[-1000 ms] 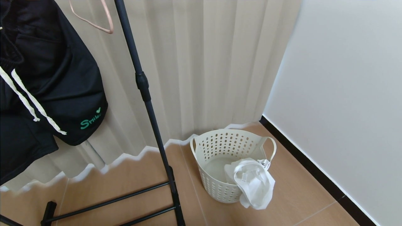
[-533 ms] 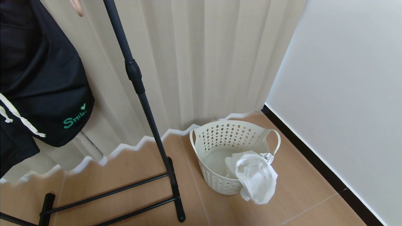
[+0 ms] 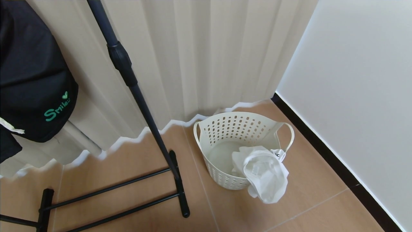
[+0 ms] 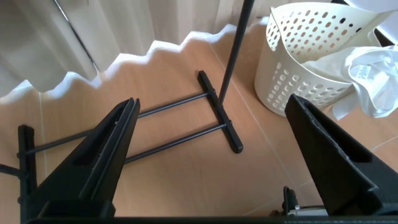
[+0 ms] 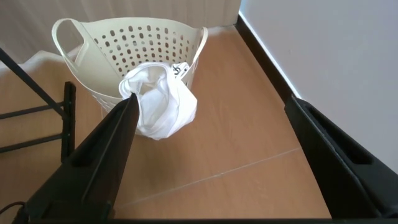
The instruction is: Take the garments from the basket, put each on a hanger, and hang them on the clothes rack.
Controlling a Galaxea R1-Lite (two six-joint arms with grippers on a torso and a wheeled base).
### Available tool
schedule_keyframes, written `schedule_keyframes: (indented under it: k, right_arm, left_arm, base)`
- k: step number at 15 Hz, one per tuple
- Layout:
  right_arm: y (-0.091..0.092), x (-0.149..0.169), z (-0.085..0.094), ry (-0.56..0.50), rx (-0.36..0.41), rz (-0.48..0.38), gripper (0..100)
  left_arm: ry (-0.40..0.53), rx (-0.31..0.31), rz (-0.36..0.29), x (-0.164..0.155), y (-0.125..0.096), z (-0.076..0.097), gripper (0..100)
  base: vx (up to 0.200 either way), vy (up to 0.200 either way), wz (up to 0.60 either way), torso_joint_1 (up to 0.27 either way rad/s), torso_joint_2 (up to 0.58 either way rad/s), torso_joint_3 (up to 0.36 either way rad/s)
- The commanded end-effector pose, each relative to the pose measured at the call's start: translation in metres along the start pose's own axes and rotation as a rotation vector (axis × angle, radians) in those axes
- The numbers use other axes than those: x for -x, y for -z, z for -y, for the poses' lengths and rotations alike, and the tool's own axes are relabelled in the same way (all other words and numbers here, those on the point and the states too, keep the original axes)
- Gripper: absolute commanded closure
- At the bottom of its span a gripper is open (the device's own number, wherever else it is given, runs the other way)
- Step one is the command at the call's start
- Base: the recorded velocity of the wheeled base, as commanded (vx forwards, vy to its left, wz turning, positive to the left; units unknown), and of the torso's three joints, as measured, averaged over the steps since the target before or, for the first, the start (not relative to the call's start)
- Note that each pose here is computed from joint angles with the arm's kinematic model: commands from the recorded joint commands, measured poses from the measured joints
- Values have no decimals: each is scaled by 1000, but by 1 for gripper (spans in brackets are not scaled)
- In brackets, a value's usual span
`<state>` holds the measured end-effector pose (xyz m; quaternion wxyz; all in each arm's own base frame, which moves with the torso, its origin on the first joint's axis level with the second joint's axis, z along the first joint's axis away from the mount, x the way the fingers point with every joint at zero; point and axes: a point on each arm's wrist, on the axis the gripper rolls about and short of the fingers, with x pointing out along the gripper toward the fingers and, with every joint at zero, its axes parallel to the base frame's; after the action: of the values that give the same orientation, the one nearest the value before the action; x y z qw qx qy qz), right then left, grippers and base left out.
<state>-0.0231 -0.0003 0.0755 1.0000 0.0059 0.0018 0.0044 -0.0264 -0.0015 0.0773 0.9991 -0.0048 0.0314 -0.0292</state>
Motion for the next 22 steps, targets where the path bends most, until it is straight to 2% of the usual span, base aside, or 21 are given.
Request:
schedule_keyframes:
  k: [1,22]
  right_arm:
    - [0,0,0,0,0,-1,0]
    - [0,0,0,-4,4,-3,0]
  left_arm:
    - [0,0,-2,0,0,0,0]
    - [0,5,0,0,0,0,0]
  base:
    - [0,0,0,7,2,-198]
    - [0,0,0,2,2,-181]
